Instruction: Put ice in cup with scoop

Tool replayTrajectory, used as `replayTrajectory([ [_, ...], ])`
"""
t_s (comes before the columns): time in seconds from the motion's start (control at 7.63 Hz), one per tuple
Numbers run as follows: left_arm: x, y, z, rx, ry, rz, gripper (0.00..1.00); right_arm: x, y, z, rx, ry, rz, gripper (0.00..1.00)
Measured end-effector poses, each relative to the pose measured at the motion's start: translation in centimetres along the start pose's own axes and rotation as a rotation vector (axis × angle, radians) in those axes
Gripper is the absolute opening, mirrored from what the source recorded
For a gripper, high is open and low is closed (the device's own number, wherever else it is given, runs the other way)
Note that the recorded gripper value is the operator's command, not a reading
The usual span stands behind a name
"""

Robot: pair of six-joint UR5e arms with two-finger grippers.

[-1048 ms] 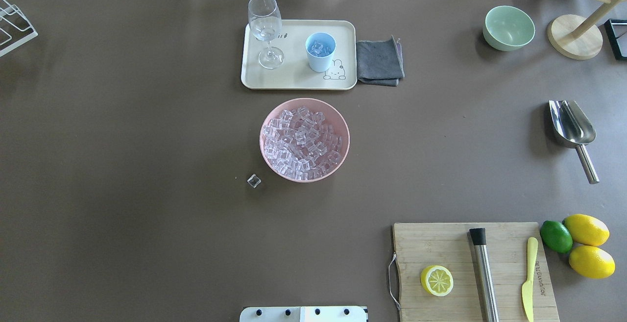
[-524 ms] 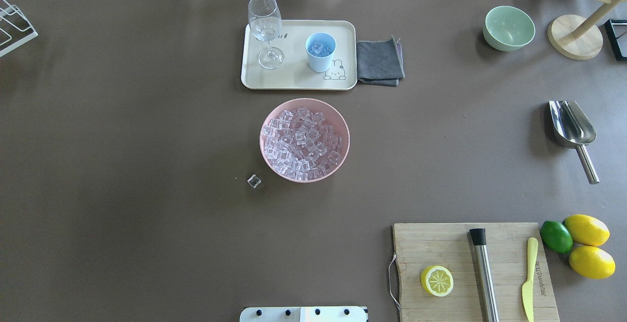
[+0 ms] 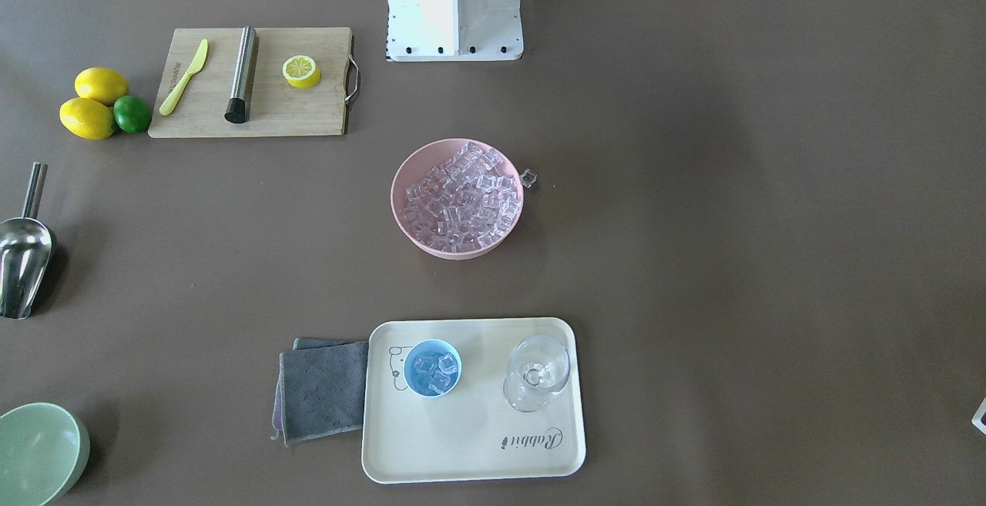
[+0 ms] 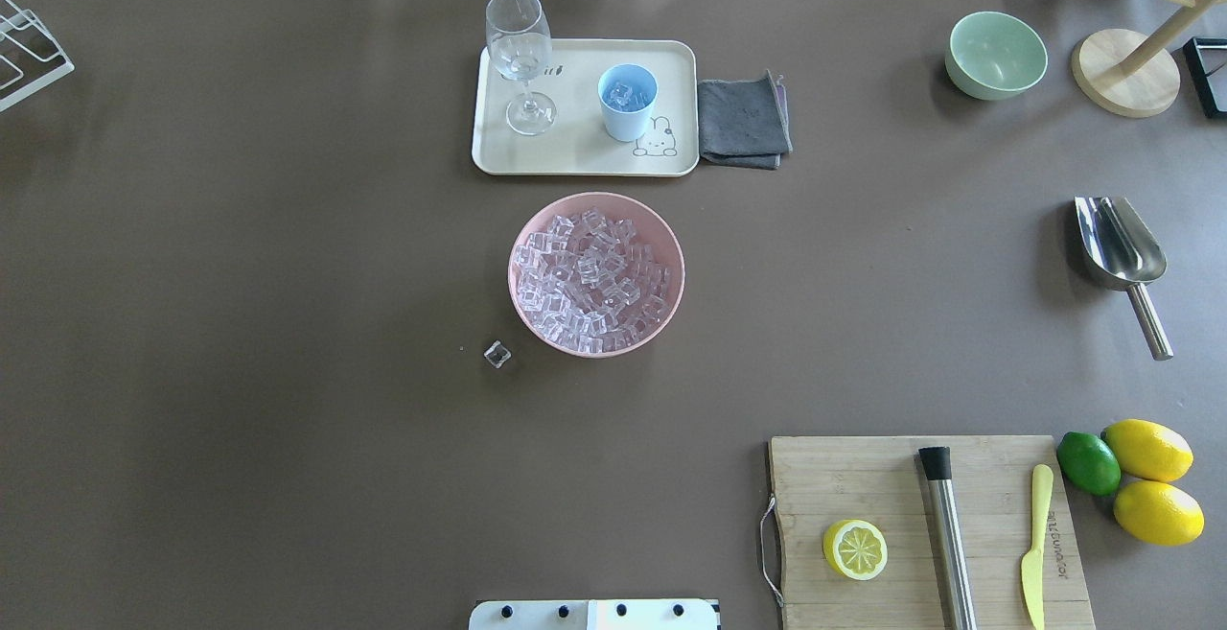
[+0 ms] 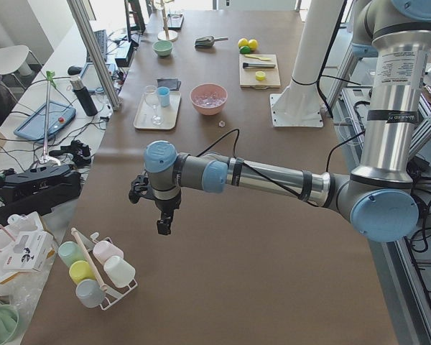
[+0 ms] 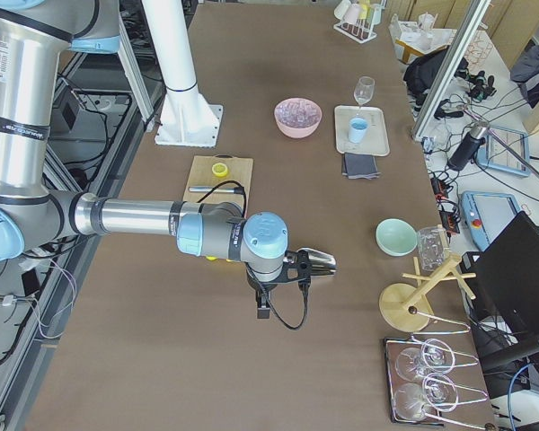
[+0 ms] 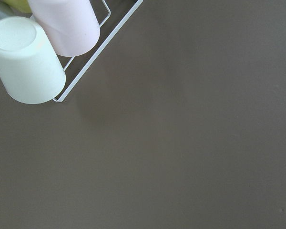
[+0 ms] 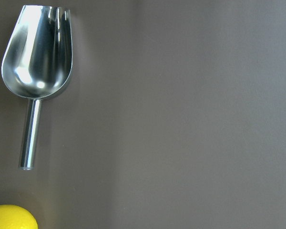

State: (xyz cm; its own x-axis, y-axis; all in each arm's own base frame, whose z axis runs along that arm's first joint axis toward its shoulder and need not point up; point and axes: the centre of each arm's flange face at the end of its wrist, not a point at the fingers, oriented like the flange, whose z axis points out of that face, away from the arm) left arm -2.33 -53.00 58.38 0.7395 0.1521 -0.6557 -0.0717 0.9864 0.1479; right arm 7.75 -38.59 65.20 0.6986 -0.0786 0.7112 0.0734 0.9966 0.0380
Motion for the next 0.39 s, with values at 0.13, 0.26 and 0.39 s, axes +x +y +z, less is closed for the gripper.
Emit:
replayTrajectory([
  [0.13, -0.2, -0.02, 0.23, -0.004, -0.001, -0.003, 0.99, -0.05, 0.05, 0.02, 0.001, -0.008, 0.001, 1.0],
  [0.26, -0.27, -0.06, 0.31, -0.005, -0.001, -0.004, 0.99, -0.11, 0.07, 0.0, 0.002, -0.012, 0.0, 1.0],
  [0.39, -0.25, -0.09, 0.36, -0.006, -0.001, -0.004, 0.99, -0.15, 0.08, -0.03, 0.002, -0.013, 0.0, 1.0],
])
